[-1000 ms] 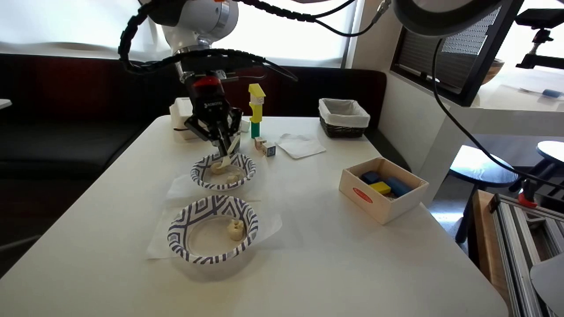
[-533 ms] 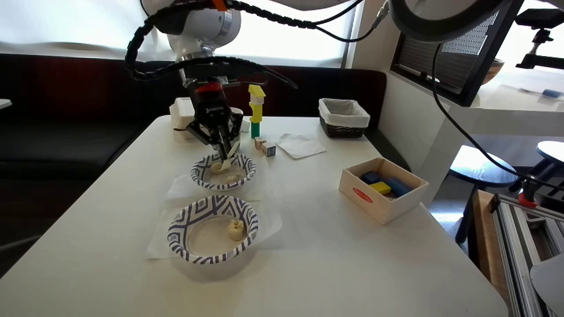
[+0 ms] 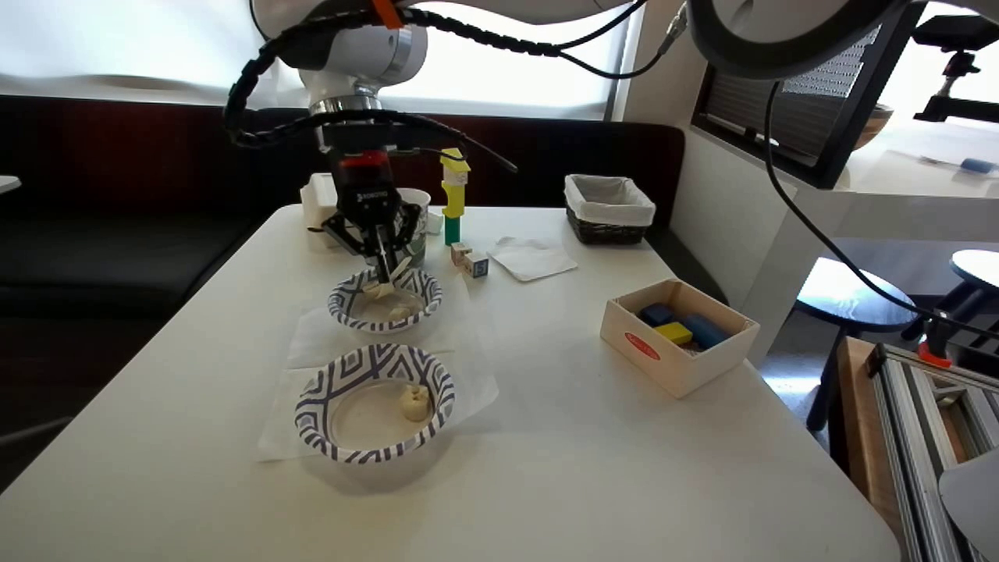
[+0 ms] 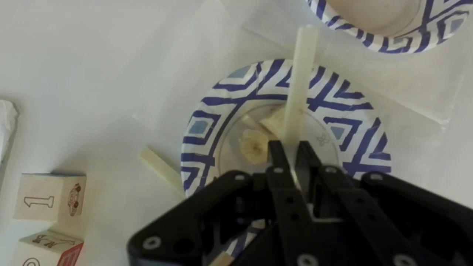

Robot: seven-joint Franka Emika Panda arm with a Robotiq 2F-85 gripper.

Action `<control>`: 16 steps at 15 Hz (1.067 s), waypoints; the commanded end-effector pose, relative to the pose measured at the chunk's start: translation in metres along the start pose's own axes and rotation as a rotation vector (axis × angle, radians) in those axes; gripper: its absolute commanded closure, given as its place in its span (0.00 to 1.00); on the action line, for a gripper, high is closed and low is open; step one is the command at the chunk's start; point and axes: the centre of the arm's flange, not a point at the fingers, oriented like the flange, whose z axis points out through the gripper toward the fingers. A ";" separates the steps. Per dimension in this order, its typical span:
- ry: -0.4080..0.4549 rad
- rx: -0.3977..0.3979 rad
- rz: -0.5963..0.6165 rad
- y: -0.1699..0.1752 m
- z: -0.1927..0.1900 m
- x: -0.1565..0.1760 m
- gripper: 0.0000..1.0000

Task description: Get the fork and move one white object in the bowl to the right to the one on the left

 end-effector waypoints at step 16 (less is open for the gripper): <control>0.212 0.017 -0.078 -0.010 0.023 0.003 0.97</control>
